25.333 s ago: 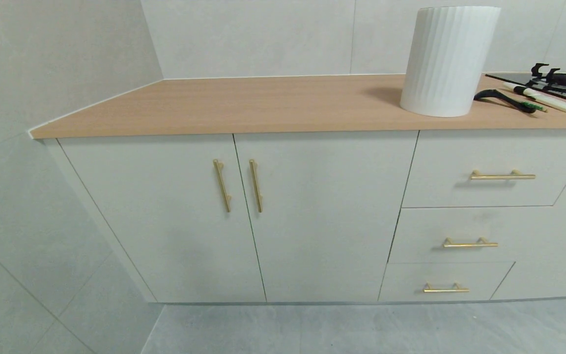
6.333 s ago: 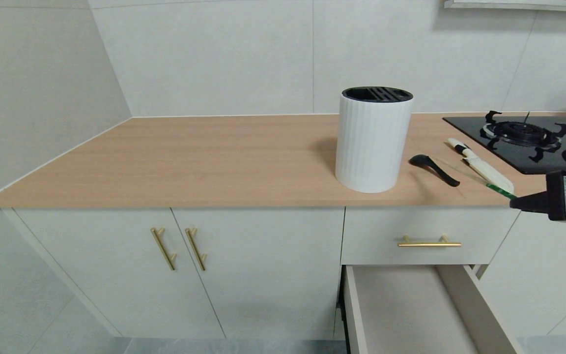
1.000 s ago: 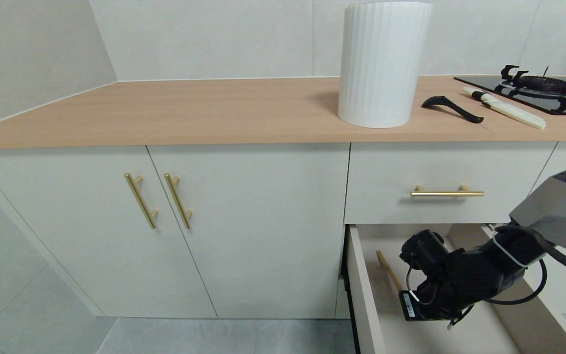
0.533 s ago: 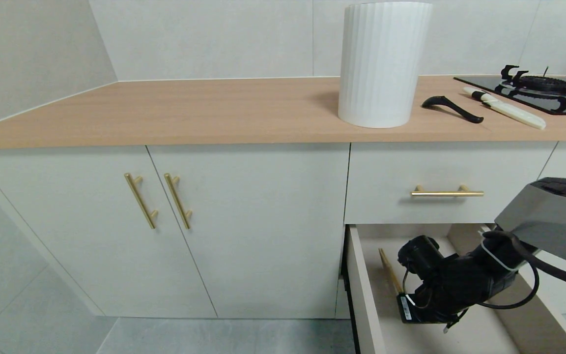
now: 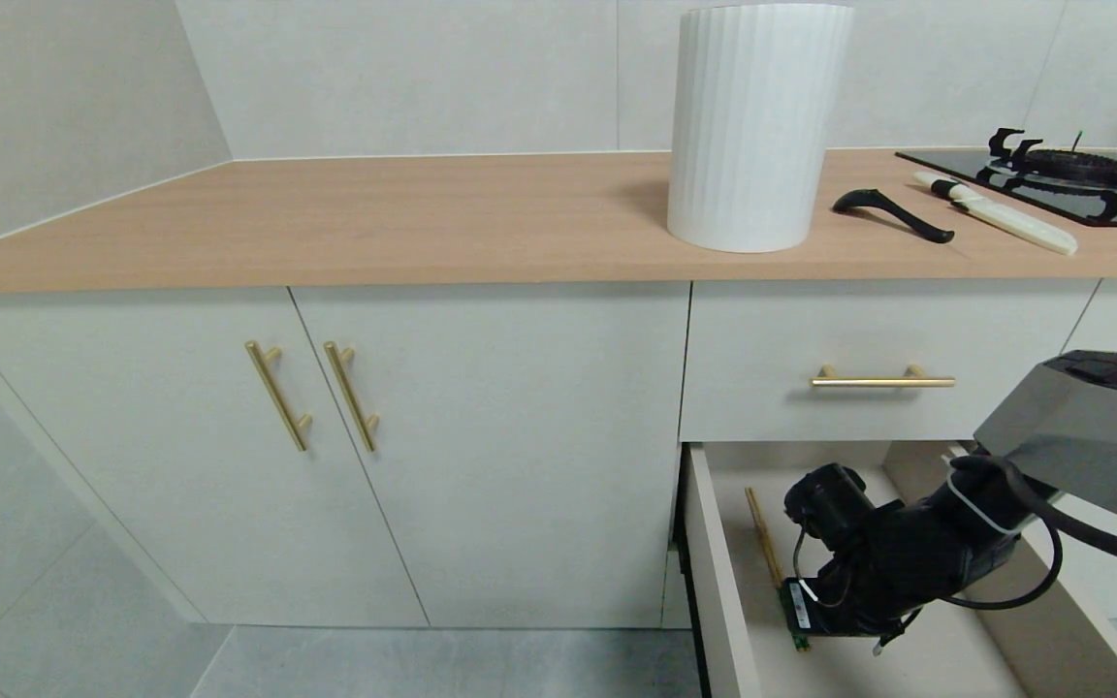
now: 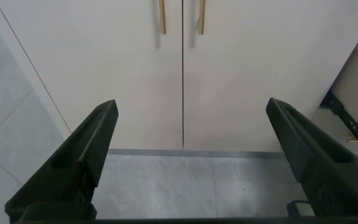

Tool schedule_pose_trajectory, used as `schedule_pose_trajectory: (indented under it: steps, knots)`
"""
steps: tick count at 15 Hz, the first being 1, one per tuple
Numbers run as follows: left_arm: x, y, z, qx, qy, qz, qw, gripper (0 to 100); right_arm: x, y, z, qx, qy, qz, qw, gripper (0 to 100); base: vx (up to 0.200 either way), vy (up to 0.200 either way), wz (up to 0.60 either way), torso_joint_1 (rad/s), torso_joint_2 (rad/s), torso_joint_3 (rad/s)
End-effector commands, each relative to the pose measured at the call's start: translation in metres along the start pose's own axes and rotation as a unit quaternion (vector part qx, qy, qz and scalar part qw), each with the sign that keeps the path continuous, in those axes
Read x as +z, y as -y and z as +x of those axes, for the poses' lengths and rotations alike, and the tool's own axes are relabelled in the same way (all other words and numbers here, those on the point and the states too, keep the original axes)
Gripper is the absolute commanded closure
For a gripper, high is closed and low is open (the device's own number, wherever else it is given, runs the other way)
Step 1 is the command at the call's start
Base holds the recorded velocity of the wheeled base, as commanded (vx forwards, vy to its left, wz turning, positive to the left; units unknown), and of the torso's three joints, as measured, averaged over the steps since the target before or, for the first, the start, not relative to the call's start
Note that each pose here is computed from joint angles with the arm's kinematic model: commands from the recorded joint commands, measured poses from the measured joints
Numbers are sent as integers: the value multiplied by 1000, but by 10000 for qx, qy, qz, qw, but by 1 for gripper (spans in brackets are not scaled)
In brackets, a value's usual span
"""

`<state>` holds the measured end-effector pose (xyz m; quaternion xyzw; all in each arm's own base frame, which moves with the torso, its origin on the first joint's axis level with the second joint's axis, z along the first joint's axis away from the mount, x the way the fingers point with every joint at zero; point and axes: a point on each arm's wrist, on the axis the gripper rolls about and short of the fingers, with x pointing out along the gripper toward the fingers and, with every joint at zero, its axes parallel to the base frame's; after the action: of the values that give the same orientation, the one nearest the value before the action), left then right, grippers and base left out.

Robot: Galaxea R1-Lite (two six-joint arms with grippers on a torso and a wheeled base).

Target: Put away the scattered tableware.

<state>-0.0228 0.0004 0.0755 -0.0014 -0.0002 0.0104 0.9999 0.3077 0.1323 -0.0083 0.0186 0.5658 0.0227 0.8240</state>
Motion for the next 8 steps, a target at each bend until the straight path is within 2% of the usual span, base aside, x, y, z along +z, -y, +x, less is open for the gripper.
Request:
schedule_pose_trajectory:
  steps: [1,8]
  knots:
    - [0,0,0,3,-2,-1,10000,0,0,0,-1,4,10,-2,10000,0,0,0,0,0,0,0]
    - [0,0,0,3,-2,-1,10000,0,3,0,-13,62,151,12,9999,0,0,0,0,0,0,0]
